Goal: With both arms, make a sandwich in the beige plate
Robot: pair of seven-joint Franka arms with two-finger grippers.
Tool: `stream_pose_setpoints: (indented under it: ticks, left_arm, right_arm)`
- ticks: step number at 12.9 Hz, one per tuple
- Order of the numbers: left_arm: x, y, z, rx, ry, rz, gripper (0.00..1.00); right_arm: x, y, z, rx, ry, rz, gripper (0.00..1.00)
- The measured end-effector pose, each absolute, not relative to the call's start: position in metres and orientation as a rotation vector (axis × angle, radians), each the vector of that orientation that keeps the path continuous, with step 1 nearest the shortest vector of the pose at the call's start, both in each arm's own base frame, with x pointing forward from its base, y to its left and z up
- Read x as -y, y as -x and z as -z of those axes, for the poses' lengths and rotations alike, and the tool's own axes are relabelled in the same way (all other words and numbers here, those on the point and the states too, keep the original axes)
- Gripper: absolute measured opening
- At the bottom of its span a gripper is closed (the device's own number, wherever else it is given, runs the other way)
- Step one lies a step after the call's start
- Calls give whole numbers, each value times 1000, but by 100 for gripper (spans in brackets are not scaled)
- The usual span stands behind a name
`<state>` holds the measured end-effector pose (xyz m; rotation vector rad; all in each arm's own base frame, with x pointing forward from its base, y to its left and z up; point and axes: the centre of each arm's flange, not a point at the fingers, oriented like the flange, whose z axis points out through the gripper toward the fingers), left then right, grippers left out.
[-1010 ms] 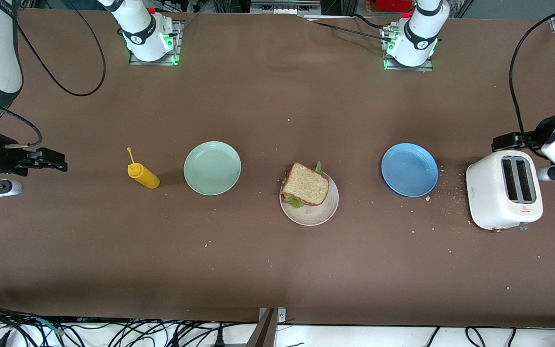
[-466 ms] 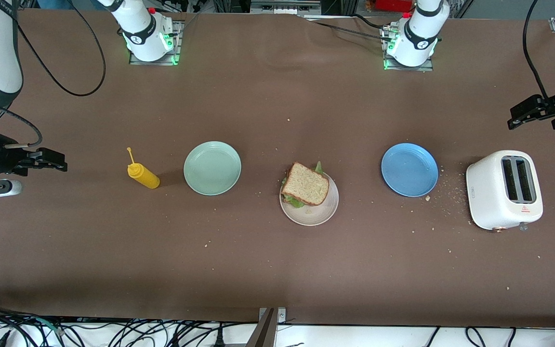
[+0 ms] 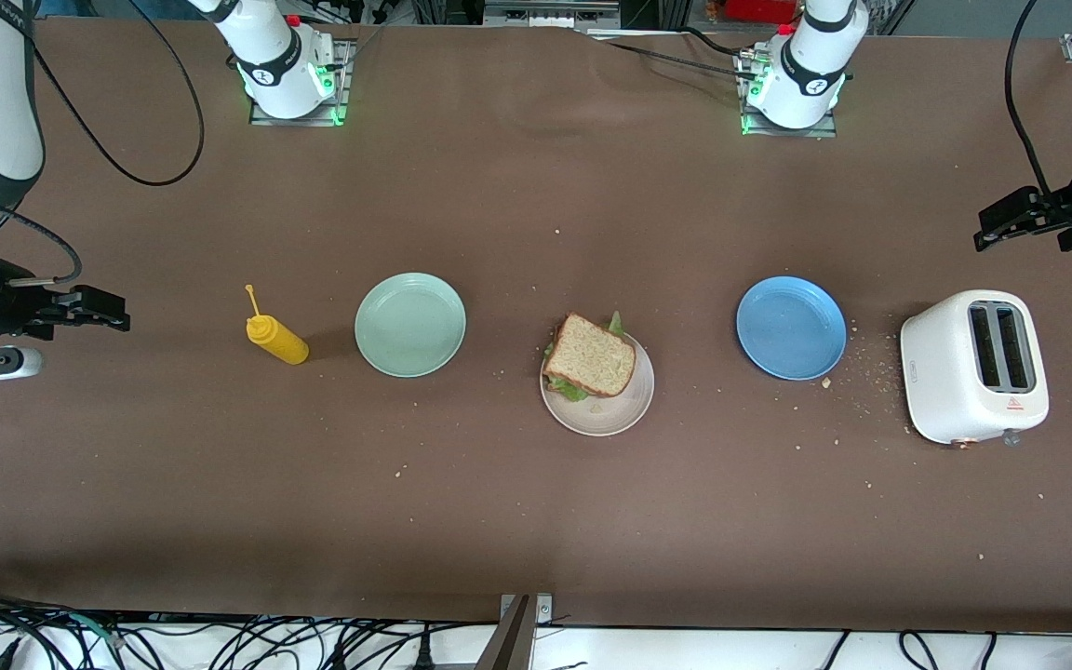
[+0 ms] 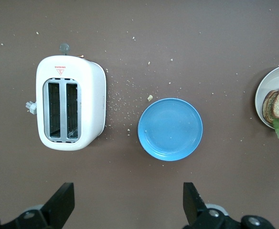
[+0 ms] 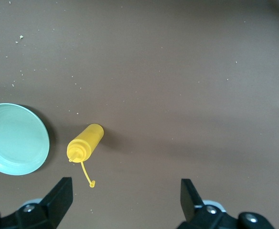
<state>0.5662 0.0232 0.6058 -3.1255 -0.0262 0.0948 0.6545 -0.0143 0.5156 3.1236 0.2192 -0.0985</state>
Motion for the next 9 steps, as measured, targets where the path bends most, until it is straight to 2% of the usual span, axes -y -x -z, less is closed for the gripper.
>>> stream_pose_setpoints:
  ticks: [9]
  left_arm:
    - [-22,-571,-599,19,3125,-96,100]
  right_arm:
    - [16,-654,-516,-201,-3124,98,100]
